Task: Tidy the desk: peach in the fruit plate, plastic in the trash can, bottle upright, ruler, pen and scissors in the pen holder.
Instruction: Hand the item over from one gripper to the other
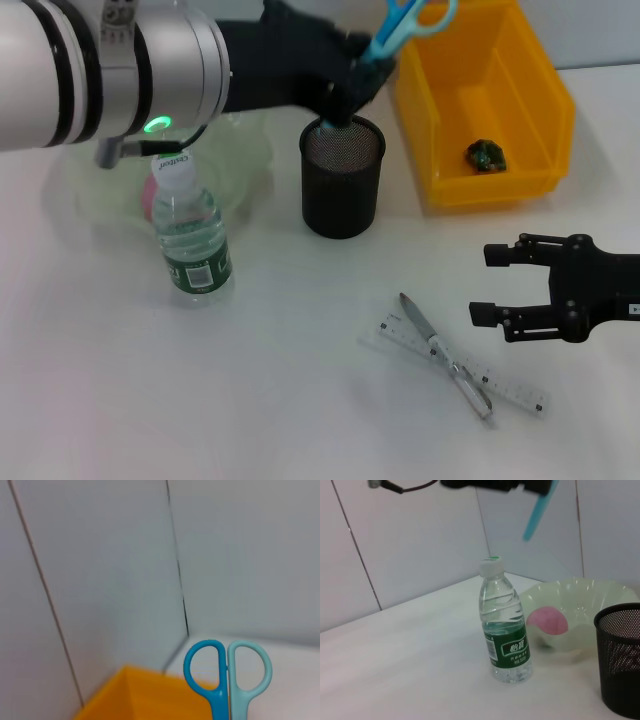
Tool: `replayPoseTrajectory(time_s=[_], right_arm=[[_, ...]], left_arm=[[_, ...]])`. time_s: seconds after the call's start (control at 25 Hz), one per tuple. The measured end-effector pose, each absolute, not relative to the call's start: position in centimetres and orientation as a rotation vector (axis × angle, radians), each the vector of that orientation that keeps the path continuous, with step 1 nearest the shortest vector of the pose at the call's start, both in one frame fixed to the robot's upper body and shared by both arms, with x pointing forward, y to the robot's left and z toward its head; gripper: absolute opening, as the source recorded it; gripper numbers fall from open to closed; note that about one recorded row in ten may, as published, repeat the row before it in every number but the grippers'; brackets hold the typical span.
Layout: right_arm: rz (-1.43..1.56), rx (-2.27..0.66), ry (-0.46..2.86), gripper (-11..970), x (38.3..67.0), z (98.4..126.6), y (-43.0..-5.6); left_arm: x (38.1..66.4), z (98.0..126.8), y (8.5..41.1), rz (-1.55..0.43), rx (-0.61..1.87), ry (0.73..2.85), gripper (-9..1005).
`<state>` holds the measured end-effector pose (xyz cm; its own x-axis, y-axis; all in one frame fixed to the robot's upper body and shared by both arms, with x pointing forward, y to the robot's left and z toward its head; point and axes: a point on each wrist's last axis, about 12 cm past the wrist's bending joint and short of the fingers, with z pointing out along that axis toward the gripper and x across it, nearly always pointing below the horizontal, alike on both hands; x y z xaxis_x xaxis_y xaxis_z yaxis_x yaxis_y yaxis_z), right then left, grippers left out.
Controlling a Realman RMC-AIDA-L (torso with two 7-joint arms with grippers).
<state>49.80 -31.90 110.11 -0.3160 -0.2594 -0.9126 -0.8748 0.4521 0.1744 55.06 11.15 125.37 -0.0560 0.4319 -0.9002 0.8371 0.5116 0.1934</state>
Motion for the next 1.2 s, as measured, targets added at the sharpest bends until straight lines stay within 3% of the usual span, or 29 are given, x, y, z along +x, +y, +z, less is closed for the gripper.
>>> replayPoseTrajectory(time_s=[0.32,0.56,1.2], right_arm=[[0.875,-0.963,1.818,815,49.8,110.1,-31.9],[0.873,-0.964,1.818,814,49.8,110.1,-31.9],[0.884,-0.977,1.807,812,50.4,110.2,-31.2]], left_arm=[[56.1,123.8,11.7,-0.592,0.989,1.519,235],[58.0,120.5,12.0,-0.682,0.915,1.368,235],[59.8,116.0,10.6,-0.568,0.933,1.243,235]])
